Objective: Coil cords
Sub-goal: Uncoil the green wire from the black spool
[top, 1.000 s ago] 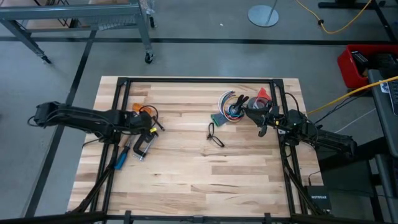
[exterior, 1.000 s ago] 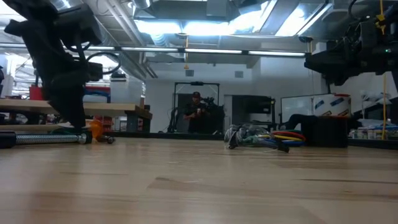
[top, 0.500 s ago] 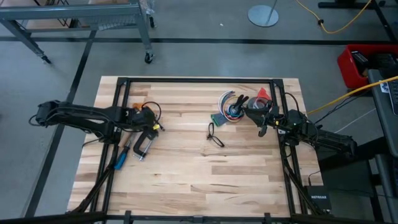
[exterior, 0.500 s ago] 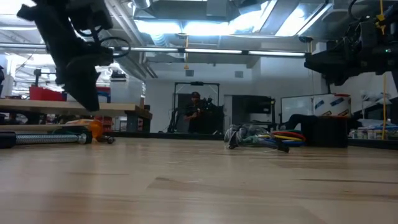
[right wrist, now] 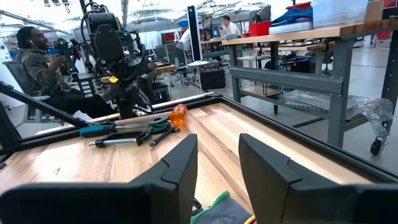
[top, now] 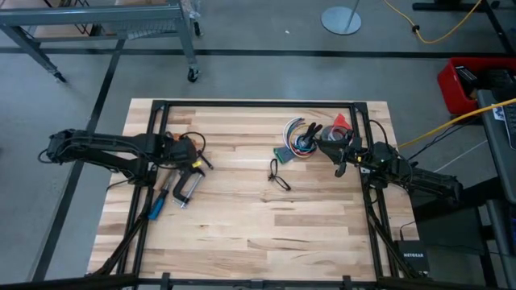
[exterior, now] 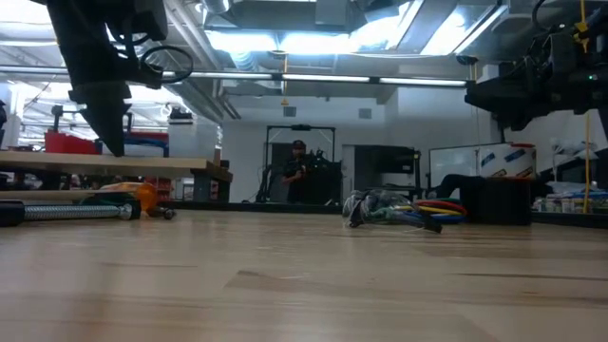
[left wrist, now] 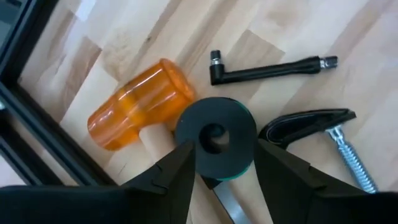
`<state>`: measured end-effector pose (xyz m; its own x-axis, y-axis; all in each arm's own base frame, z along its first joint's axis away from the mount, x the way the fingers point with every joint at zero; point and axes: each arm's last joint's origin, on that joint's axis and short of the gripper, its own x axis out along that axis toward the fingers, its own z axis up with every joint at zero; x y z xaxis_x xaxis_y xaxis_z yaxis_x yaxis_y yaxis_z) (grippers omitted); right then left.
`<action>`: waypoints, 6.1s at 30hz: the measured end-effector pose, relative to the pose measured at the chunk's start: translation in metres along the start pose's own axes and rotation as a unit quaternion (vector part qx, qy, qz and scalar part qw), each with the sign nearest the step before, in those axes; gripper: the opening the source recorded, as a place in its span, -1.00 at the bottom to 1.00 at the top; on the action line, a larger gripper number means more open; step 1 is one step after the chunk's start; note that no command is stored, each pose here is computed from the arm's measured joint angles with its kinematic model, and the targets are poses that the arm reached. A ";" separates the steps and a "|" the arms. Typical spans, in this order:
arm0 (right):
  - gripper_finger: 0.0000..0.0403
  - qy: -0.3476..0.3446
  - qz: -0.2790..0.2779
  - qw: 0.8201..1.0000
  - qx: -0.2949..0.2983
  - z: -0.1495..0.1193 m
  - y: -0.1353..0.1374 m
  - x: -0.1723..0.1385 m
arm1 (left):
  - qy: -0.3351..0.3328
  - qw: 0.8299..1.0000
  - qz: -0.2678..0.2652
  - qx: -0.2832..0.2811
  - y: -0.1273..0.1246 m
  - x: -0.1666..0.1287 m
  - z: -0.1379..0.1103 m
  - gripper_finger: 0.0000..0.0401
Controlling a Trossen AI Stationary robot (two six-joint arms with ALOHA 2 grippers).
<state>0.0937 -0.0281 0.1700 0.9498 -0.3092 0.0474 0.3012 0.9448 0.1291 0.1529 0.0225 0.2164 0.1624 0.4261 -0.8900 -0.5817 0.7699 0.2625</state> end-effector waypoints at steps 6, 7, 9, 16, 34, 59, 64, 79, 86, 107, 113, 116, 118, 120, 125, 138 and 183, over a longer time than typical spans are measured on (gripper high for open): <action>-0.39 0.002 0.010 1.000 -0.001 0.000 0.001 0.000 | 0.020 0.999 -0.039 0.004 -0.003 0.002 -0.002 -0.23; -0.39 0.002 0.016 1.000 -0.001 0.000 0.001 0.000 | 0.029 0.998 -0.046 0.008 -0.004 0.004 -0.004 -0.23; -0.39 0.003 0.024 1.000 -0.001 0.000 0.001 0.000 | 0.045 0.997 -0.054 0.015 -0.007 0.008 -0.007 -0.23; -0.39 0.004 0.026 1.000 -0.002 0.000 0.001 0.000 | 0.061 0.995 -0.046 0.060 -0.016 0.020 -0.005 -0.23; -0.39 0.004 0.026 1.000 -0.002 0.000 0.001 0.000 | 0.143 0.983 0.053 0.099 -0.034 0.059 -0.003 -0.23; -0.39 0.004 0.026 1.000 -0.002 0.000 0.001 0.000 | 0.130 0.991 0.037 0.019 -0.037 0.051 0.011 -0.23; -0.39 0.004 0.026 1.000 -0.002 0.000 0.001 0.000 | 0.128 0.991 0.036 0.021 -0.037 0.046 0.015 -0.23; -0.39 0.003 0.026 1.000 -0.002 0.000 0.001 0.000 | 0.084 0.995 0.023 0.054 -0.037 0.050 0.026 -0.23; -0.39 0.003 0.026 1.000 -0.002 0.000 0.002 0.000 | 0.095 0.992 0.062 0.059 -0.030 0.051 0.023 -0.18; -0.39 0.003 0.026 1.000 -0.002 0.000 0.002 0.000 | 0.083 0.995 0.041 -0.034 -0.031 0.056 0.025 0.11; -0.39 0.003 0.026 1.000 -0.002 0.000 0.002 0.000 | 0.116 0.990 0.065 -0.036 -0.027 0.058 0.015 0.11; -0.39 0.003 0.026 1.000 -0.002 0.000 0.001 0.000 | 0.130 0.988 0.082 -0.025 -0.025 0.057 0.011 0.11; -0.39 0.003 0.026 1.000 -0.002 0.000 0.001 0.000 | 0.131 0.988 0.083 -0.025 -0.024 0.057 0.011 0.11; -0.39 0.003 0.026 1.000 -0.002 0.000 0.002 0.000 | 0.125 0.988 0.081 -0.027 -0.025 0.059 0.011 0.10; -0.39 0.003 0.026 1.000 -0.002 0.000 0.001 0.000 | 0.113 0.990 0.078 -0.041 -0.026 0.067 0.005 0.10; -0.39 0.003 0.026 1.000 -0.002 0.000 0.001 0.000 | 0.108 0.993 0.033 0.019 -0.031 0.063 0.014 -0.36; -0.39 0.001 0.026 1.000 -0.002 0.001 0.002 0.000 | 0.108 0.990 0.068 -0.064 -0.021 0.070 0.012 -0.01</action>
<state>0.0940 -0.0266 0.1707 0.9645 -0.2591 0.0516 0.2513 0.9601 0.1227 0.1858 0.0422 0.1528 -0.0900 0.4003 -0.9119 -0.6856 0.6393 0.3483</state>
